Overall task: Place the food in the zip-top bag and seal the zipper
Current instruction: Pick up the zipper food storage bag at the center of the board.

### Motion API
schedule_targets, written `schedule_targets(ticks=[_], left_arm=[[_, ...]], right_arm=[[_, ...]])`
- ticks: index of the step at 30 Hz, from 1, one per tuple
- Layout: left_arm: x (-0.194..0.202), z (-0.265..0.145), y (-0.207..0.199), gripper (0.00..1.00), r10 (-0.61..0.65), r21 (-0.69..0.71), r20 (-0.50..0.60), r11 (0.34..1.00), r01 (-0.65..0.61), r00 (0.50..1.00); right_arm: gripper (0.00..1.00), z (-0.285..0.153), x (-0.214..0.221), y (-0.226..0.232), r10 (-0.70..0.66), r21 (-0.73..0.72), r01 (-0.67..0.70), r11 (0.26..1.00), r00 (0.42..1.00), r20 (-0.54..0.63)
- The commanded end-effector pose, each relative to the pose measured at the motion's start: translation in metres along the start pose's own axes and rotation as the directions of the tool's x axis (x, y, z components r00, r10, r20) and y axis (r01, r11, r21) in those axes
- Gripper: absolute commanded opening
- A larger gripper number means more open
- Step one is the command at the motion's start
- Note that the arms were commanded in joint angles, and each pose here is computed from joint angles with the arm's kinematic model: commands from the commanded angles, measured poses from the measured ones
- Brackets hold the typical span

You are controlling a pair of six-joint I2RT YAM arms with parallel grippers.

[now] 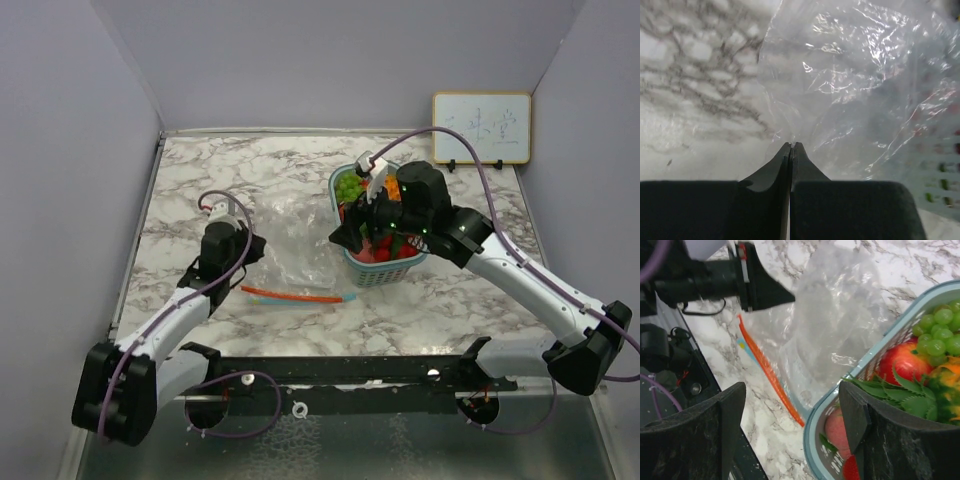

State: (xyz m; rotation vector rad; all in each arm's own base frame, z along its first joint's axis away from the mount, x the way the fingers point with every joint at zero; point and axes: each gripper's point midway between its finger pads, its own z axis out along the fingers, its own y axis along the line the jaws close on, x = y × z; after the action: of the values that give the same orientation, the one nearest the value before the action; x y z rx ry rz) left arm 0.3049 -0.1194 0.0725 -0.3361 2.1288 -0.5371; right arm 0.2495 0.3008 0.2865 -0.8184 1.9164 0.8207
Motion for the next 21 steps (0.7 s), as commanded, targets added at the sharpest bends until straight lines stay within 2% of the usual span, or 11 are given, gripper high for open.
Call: schedule_targets(ticks=[1, 3, 5, 9, 15, 18, 21], left_arm=[[-0.071, -0.048, -0.048, 0.0, -0.036, 0.093, 0.146, 0.995, 0.022, 0.989], [-0.096, -0.068, -0.058, 0.0, -0.022, 0.093, 0.204, 0.996, 0.003, 0.979], [-0.104, -0.077, -0.061, 0.0, -0.003, 0.077, 0.208, 0.997, -0.014, 0.978], [-0.109, -0.087, -0.07, 0.0, -0.014, 0.09, 0.176, 0.996, -0.002, 0.984], [-0.118, -0.102, -0.09, 0.0, -0.075, 0.125, 0.117, 0.99, 0.06, 0.99], [-0.118, -0.106, -0.096, 0.0, -0.112, 0.128, 0.081, 0.987, 0.101, 0.99], [-0.115, -0.104, -0.103, 0.0, -0.149, 0.133, 0.026, 0.981, 0.144, 0.989]], right_arm=[[0.75, 0.001, 0.009, 0.035, -0.098, -0.119, 0.095, 0.988, 0.995, -0.016], [0.75, 0.008, 0.017, 0.055, -0.145, -0.165, 0.139, 0.976, 0.989, -0.029], [0.75, 0.017, 0.026, 0.068, -0.194, -0.173, 0.184, 0.968, 0.98, -0.041], [0.77, 0.031, 0.035, 0.077, -0.282, -0.126, 0.278, 0.952, 0.959, -0.015], [0.79, 0.043, 0.027, 0.07, -0.321, -0.048, 0.326, 0.944, 0.942, 0.095], [0.79, 0.052, 0.031, 0.072, -0.369, -0.025, 0.373, 0.928, 0.924, 0.098], [0.81, 0.062, 0.045, 0.082, -0.463, 0.026, 0.463, 0.886, 0.883, 0.078]])
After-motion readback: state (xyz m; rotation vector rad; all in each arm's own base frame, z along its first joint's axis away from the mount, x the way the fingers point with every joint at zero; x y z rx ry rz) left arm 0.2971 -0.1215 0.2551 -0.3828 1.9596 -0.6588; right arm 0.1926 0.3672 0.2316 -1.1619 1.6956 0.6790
